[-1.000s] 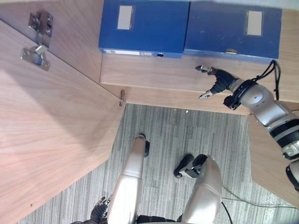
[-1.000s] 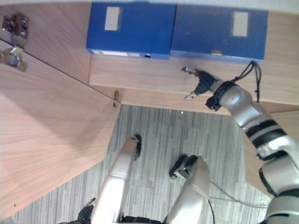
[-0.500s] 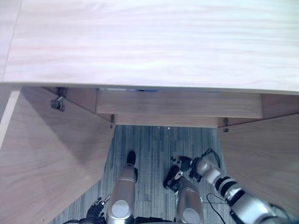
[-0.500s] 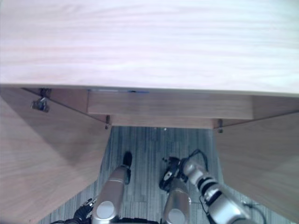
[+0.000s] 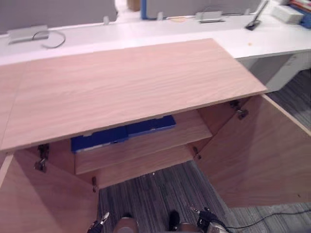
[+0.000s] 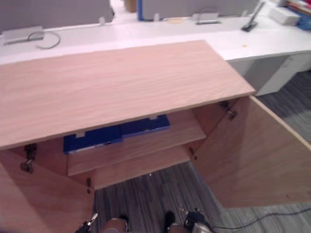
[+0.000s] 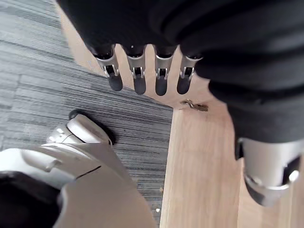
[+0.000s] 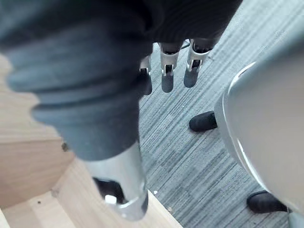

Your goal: Walk over to the cabinet, pick up the folder, carry it to the office cabinet, place the folder inside the office cabinet, then close the office cabinet door

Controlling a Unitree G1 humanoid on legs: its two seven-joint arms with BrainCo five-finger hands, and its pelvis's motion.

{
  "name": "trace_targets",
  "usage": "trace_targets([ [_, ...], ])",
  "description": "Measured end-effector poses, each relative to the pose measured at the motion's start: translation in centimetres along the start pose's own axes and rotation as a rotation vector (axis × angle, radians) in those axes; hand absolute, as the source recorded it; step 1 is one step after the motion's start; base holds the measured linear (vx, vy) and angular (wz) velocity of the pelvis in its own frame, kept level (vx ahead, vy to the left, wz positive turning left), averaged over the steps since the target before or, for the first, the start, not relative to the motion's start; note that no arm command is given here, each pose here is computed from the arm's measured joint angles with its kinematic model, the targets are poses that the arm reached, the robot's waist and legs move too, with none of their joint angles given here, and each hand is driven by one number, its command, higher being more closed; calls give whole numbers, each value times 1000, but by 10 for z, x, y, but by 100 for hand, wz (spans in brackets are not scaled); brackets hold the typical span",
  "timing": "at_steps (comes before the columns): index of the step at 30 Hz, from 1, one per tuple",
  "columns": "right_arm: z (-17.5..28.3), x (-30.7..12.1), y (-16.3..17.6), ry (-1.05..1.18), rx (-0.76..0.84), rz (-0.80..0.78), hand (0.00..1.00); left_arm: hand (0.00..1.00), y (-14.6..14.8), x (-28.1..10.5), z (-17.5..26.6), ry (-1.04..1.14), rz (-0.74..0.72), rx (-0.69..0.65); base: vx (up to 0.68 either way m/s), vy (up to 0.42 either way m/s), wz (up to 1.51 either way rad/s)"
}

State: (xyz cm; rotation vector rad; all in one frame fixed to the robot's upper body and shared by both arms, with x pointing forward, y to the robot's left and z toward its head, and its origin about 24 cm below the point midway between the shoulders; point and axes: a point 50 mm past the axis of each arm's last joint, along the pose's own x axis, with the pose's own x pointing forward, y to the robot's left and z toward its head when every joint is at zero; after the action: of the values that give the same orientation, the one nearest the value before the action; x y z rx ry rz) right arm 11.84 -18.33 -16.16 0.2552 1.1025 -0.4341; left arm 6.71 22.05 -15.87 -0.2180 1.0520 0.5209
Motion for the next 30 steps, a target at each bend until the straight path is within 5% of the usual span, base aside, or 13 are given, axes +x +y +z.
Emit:
trace_targets([
  [8, -5, 0, -3, 26, 43, -14, 0, 0, 0, 3, 0, 15, -38, 208, -19, 120, -68],
  [18, 7, 0, -4, -23, 32, 11, 0, 0, 0, -3, -14, 40, -57, 211, 12, 10, -86],
  [30, -16, -1, -50, 84, 86, -118, 0, 0, 0, -2, -19, 92, -88, 329, -39, 29, -28],
])
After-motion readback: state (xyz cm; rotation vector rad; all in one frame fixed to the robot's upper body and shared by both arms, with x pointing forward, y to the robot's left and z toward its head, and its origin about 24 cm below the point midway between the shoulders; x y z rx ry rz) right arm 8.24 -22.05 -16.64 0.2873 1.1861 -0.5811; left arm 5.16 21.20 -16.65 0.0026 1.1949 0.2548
